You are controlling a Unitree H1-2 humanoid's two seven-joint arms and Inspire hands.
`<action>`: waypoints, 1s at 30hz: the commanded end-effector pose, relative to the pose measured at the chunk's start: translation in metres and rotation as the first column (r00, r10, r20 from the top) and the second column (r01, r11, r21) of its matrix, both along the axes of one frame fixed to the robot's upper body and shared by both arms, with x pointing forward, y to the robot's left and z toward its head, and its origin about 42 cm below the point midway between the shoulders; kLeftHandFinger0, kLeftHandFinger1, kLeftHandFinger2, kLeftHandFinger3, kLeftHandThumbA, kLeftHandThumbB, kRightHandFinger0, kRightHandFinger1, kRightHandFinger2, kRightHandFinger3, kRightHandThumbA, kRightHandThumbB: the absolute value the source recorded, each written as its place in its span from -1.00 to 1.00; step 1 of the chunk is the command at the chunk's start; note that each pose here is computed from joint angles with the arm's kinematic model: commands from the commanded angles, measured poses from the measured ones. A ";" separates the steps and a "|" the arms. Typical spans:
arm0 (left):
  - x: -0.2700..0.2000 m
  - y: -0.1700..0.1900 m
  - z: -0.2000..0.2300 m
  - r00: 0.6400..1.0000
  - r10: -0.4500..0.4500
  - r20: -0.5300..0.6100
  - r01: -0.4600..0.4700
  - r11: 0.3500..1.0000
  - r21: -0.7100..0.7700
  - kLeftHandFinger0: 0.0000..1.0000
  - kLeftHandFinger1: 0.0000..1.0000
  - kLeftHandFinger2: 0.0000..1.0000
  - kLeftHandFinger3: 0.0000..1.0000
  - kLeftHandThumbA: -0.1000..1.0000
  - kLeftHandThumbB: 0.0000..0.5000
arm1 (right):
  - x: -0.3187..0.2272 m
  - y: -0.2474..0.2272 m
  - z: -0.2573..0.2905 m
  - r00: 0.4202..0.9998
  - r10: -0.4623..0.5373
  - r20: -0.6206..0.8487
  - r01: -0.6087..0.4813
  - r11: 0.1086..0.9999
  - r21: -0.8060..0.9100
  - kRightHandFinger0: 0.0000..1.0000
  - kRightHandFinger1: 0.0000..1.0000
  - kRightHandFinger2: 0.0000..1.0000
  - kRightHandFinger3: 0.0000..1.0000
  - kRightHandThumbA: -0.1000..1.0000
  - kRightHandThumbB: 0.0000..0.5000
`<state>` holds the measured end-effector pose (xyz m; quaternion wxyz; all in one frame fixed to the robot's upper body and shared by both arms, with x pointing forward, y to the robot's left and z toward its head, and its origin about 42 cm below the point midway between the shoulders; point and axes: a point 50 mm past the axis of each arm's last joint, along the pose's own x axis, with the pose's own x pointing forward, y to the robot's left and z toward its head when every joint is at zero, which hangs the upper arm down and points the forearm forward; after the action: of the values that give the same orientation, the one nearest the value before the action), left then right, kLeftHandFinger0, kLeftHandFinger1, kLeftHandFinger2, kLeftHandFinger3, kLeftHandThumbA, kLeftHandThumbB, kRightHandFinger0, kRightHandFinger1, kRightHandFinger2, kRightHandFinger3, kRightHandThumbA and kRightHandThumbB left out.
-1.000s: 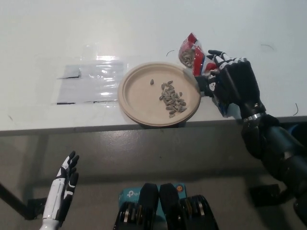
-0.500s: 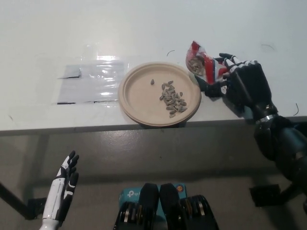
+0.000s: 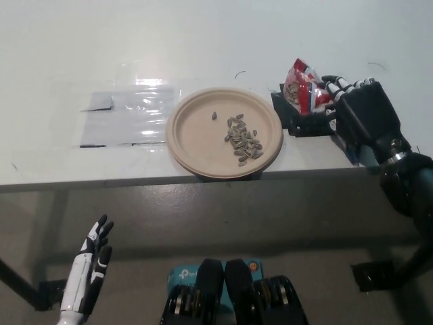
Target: The robot picks up a small bag of sunflower seeds on the right hand side and take it to the empty plate on the left hand side then pours some sunflower seeds on to the plate.
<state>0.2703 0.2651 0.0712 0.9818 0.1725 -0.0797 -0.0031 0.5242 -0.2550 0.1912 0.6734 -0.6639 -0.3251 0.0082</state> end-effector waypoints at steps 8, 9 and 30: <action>-0.001 0.001 0.008 0.998 -0.031 0.051 0.031 0.999 0.012 1.00 1.00 0.91 1.00 1.00 -0.98 | 0.030 0.037 0.025 0.943 -0.072 -0.324 0.099 0.993 0.069 1.00 1.00 1.00 1.00 0.18 1.00; -0.001 0.001 0.007 0.998 -0.033 0.052 0.032 0.999 0.014 1.00 1.00 0.91 1.00 1.00 -0.98 | 0.028 0.040 0.022 0.942 -0.061 -0.331 0.093 0.992 0.083 1.00 1.00 1.00 1.00 0.20 1.00; 0.004 0.001 0.010 0.999 -0.038 0.038 0.036 0.999 0.033 1.00 1.00 0.84 1.00 1.00 -0.87 | -0.064 0.071 0.029 0.794 0.426 -0.435 -0.209 0.862 0.463 1.00 1.00 1.00 1.00 0.81 1.00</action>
<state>0.2701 0.2655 0.0680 0.9823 0.1727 -0.0728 -0.0030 0.4976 -0.1909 0.1568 0.8076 -0.5332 -0.2143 0.1325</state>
